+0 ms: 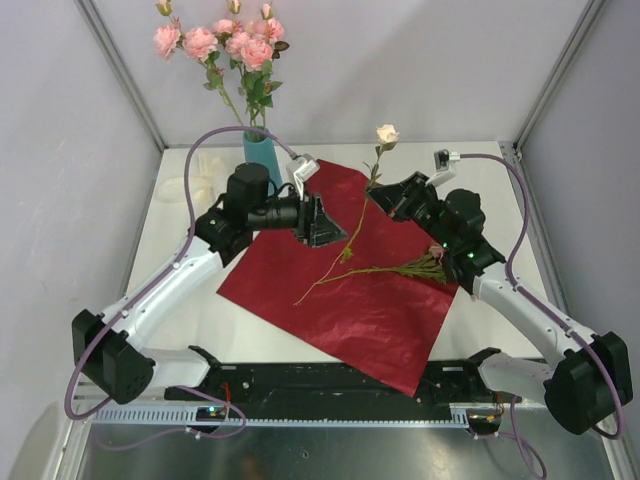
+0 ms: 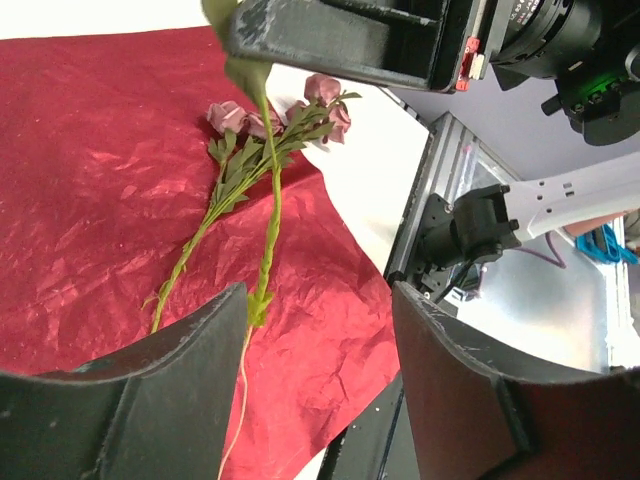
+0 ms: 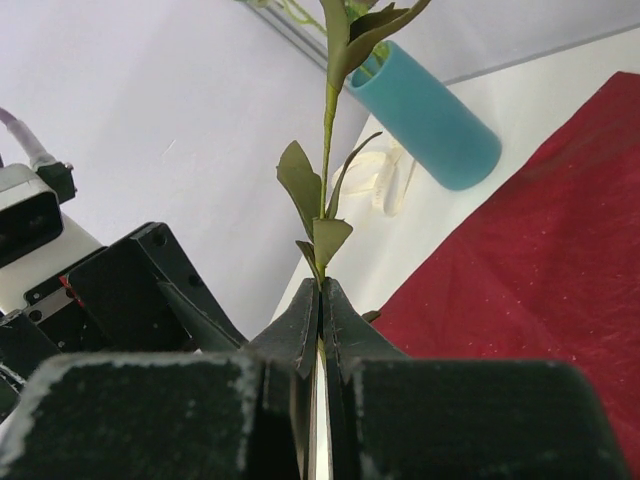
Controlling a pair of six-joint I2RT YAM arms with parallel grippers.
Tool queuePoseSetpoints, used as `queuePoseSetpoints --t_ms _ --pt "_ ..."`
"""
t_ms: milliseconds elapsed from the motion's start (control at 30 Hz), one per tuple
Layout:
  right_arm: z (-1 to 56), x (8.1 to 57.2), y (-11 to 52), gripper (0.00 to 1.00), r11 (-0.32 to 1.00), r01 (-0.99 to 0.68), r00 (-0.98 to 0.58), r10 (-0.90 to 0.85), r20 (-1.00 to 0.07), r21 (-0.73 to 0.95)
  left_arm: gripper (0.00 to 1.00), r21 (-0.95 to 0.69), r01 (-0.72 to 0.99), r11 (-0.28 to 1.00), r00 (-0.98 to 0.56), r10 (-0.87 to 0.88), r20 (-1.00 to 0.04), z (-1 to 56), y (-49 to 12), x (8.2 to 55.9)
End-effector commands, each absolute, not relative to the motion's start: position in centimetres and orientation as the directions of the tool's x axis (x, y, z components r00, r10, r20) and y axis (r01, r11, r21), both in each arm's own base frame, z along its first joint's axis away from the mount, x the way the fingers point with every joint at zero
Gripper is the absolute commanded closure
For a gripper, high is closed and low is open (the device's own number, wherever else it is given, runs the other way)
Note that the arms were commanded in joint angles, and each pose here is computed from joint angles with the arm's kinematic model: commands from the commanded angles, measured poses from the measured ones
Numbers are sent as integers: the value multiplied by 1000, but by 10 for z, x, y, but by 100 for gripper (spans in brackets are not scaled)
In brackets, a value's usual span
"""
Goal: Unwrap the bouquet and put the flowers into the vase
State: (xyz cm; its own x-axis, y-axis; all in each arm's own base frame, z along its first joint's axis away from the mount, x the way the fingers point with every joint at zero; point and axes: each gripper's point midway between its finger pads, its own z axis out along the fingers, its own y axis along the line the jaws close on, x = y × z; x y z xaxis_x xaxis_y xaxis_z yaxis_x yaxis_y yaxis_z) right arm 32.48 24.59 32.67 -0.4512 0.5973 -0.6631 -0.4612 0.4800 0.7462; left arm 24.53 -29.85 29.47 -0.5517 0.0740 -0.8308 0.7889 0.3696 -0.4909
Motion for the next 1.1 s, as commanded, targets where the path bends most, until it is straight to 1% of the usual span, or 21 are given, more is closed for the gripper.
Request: queuePoseSetpoints --t_ms 0,300,500,667,733,800,867,933,1000,1067 --pt "359 314 250 100 460 -519 -406 609 -682 720 37 -428 851 305 -472 85 -878 315 -311 244" --pt "360 302 265 100 445 -532 -423 598 -681 721 45 -456 842 290 -508 136 -851 289 -320 244" --pt "363 297 266 100 443 -538 -422 595 -684 717 48 -463 840 283 -518 163 -839 275 -323 242" --pt "364 295 264 100 449 -538 -417 594 -688 714 54 -480 832 277 -536 180 -825 266 -326 243" --pt "365 294 263 100 453 -538 -412 594 -691 710 60 -487 830 274 -542 188 -819 263 -327 243" --pt "366 293 262 100 455 -539 -408 595 -693 708 69 -491 829 269 -545 192 -816 262 -328 242" --pt "367 293 261 100 455 -541 -404 597 -693 707 72 -495 828 263 -548 194 -814 261 -329 242" --pt "368 293 261 100 455 -542 -402 598 -693 707 78 -499 828 256 -550 196 -812 262 -330 241" --pt "368 293 260 100 454 -542 -402 598 -693 707 88 -503 827 251 -552 196 -811 263 -331 240" --pt "368 292 260 100 456 -541 -401 599 -693 707 96 -506 826 248 -554 196 -809 263 -332 239"
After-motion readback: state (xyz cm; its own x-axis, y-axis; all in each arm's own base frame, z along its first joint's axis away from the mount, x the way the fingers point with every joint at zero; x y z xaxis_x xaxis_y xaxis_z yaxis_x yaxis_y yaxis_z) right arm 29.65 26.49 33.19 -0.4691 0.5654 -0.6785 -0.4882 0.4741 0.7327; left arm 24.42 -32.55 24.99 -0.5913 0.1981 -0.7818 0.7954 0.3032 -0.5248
